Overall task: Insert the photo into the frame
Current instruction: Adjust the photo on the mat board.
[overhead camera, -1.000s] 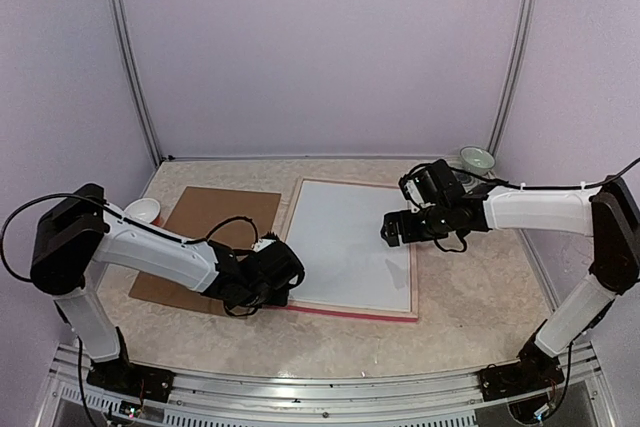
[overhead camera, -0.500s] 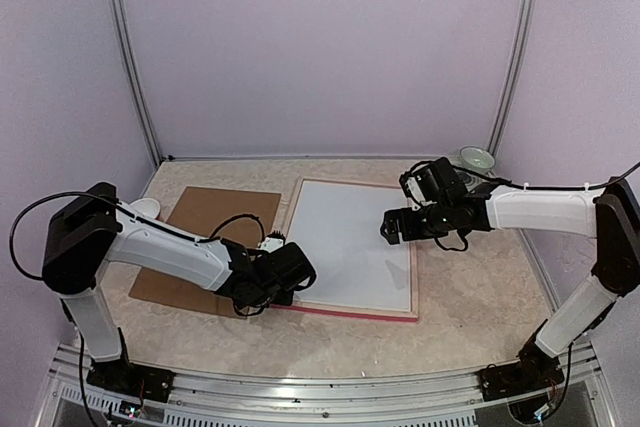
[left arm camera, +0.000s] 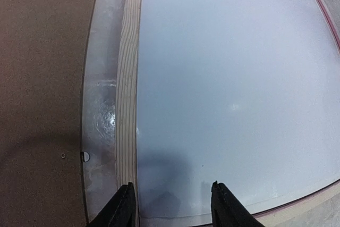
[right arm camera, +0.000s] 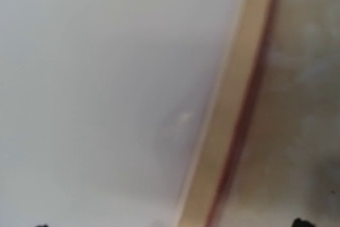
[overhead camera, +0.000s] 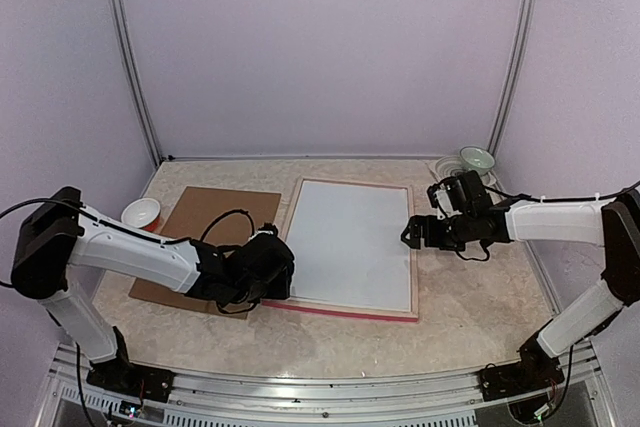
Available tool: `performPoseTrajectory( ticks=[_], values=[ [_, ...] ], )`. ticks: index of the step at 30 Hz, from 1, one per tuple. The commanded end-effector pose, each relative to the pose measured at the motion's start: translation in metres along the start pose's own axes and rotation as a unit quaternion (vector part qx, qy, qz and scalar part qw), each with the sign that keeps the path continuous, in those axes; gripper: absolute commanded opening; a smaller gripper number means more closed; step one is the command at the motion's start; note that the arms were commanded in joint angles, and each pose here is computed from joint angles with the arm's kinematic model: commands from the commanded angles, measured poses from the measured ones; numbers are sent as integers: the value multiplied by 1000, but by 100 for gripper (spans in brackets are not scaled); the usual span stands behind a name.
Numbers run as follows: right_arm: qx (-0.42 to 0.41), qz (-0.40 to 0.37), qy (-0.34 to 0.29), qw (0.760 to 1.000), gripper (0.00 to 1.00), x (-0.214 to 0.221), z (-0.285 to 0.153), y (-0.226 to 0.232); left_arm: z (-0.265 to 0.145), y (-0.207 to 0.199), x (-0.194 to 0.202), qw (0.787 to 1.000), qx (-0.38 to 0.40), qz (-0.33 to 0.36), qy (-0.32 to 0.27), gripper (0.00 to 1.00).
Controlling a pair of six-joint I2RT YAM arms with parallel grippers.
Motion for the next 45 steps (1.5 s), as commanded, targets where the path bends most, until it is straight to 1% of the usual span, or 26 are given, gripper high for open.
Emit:
performPoseTrajectory(
  ticks=[1,5,8,16,20,27,36,45],
  values=[
    [-53,33,-19,998,99,-9,-13,3,-5,7,-4,999,20,-32,-20,49],
    [-90,61,-8,994,99,-4,-13,-3,-10,22,-10,997,19,-62,-34,50],
    [-105,76,-1,992,99,1,-11,-7,-11,25,-13,997,20,-65,-36,50],
    [-103,77,7,992,99,7,-9,-11,7,28,9,999,-17,-46,11,49],
    [-103,78,7,992,99,7,-9,-11,14,27,14,999,-36,-31,25,47],
    [-105,80,9,991,99,7,-6,-10,24,18,22,996,-70,7,48,46],
    [-104,76,10,992,99,4,-4,-10,29,15,30,996,-71,9,58,46],
    [-111,81,10,990,99,-1,-3,-10,15,5,18,999,-18,-12,27,46]
  ],
)
Point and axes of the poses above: each gripper's point midway between its finger pads, its own z axis out along the fingers, its own y axis along the line the jaws close on, x = y × z, the point moved 4 cm from there along -z, back along the fingers, and after that the axes turned 15 degrees about z, right-handed, at the moved point
